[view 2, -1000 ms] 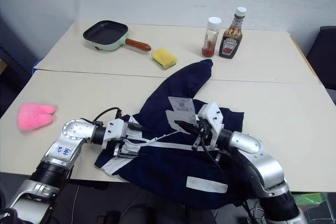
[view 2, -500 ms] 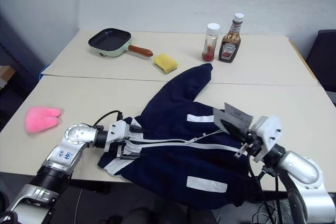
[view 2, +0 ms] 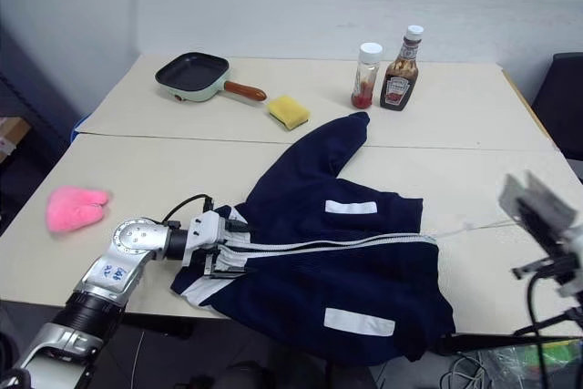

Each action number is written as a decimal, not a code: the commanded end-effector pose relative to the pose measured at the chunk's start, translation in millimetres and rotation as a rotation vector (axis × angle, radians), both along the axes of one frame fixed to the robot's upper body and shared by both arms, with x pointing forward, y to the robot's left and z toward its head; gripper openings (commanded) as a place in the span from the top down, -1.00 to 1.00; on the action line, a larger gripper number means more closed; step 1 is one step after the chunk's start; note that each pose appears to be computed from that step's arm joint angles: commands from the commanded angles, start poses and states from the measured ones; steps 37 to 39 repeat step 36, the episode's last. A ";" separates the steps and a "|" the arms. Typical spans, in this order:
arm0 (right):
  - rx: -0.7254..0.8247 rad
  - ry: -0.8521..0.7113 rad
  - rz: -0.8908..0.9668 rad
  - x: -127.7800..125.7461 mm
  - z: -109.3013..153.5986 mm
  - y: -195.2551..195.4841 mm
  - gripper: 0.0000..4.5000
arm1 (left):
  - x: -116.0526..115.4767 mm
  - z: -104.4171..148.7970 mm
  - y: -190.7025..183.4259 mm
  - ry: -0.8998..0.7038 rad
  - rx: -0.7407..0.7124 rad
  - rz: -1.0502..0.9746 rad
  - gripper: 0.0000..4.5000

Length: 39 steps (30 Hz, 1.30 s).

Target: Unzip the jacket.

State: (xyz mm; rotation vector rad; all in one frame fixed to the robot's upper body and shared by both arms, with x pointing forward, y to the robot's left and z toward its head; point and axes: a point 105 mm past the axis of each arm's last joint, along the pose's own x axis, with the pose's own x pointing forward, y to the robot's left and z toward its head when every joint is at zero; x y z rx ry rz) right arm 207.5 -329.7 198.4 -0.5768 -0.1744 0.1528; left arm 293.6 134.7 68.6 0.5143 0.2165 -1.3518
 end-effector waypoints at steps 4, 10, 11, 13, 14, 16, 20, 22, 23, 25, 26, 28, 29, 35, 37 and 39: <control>-0.006 0.019 -0.036 -3.2 -2.3 -22.9 0.99 | -9.3 -38.9 10.2 0.091 0.107 0.056 -1.00; 0.204 0.207 0.143 0.0 -34.7 16.9 0.57 | -11.5 5.5 -7.8 0.065 -0.141 -0.007 -1.00; 0.211 0.245 0.164 -3.3 -39.3 20.8 0.42 | -11.6 15.4 -8.2 0.049 -0.177 -0.011 -1.00; 0.213 0.313 0.202 -12.2 -45.5 26.3 0.10 | -10.9 30.0 -4.6 0.012 -0.213 -0.008 -1.00; 0.191 0.353 0.220 -19.9 -49.2 26.7 -0.06 | -10.6 38.8 -0.7 -0.004 -0.232 -0.002 -1.00; 0.179 0.402 0.261 -33.5 -52.3 26.4 -0.33 | -8.8 52.8 7.4 -0.022 -0.265 0.022 -1.00; 0.112 0.469 0.394 -64.6 -43.1 21.8 -0.93 | -16.9 57.7 47.7 -0.034 -0.169 0.061 -1.00; 0.056 0.461 0.458 -69.3 -38.0 25.7 -0.99 | -26.8 54.5 64.4 -0.029 -0.129 0.071 -1.00; 0.023 0.460 0.494 -70.0 -37.8 29.6 -0.99 | -31.5 52.6 68.8 -0.024 -0.117 0.073 -1.00; -0.072 0.415 0.596 -68.9 -33.6 42.0 -0.99 | -45.8 45.9 81.4 -0.035 -0.064 0.102 -1.00; -0.102 0.391 0.625 -67.9 -32.0 45.6 -0.99 | -49.7 44.6 84.5 -0.043 -0.051 0.110 -1.00; -0.151 0.355 0.704 -59.8 -33.3 59.5 -0.99 | -58.1 44.4 91.3 -0.058 -0.046 0.145 -1.00; -0.165 0.350 0.740 -55.8 -36.6 66.2 -0.99 | -62.0 44.4 93.8 -0.058 -0.051 0.164 -1.00; -0.114 0.293 0.754 -28.7 -51.6 77.2 -0.99 | -77.7 44.5 94.3 -0.071 -0.052 0.212 -1.00; -0.109 0.289 0.750 -26.1 -53.2 77.4 -0.99 | -78.9 45.1 94.6 -0.062 -0.055 0.222 -1.00; -0.109 0.289 0.750 -26.1 -53.2 77.4 -0.99 | -78.9 45.1 94.6 -0.062 -0.055 0.222 -1.00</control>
